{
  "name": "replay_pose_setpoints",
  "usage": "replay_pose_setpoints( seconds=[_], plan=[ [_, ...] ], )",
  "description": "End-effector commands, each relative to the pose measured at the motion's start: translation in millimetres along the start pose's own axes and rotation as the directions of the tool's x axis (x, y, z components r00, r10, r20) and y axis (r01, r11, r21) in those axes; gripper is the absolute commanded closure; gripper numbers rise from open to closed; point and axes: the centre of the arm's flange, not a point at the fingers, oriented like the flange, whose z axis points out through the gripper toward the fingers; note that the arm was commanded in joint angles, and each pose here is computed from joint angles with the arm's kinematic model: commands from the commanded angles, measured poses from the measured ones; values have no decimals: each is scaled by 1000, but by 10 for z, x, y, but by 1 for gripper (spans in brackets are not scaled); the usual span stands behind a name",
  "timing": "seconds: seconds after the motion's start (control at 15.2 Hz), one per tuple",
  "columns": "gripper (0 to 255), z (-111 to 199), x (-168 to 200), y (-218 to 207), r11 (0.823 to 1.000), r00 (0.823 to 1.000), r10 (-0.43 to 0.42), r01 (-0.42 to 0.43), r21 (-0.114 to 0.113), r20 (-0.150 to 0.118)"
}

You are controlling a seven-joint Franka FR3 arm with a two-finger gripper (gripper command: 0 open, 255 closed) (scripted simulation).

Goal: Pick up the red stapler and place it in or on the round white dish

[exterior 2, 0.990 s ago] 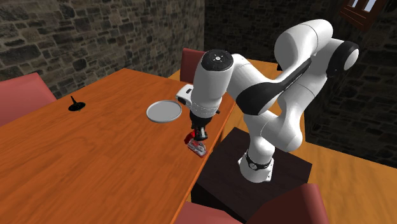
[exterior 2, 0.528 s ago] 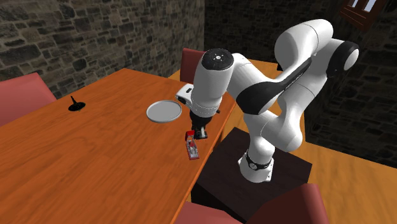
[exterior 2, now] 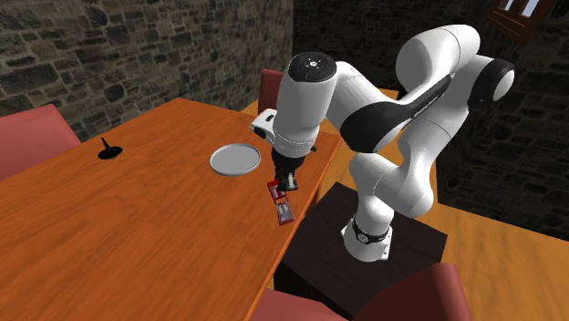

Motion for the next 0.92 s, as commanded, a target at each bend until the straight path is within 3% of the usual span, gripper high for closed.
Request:
replay_pose_setpoints(
  seconds=[0.0,0.73,0.86],
  plan=[
    [255,-110,11,31,1000,1000,0,0,0,0],
    [255,-658,56,208,1000,1000,0,0,0,0],
    [255,-608,144,451,1000,1000,0,0,0,0]
  ],
)
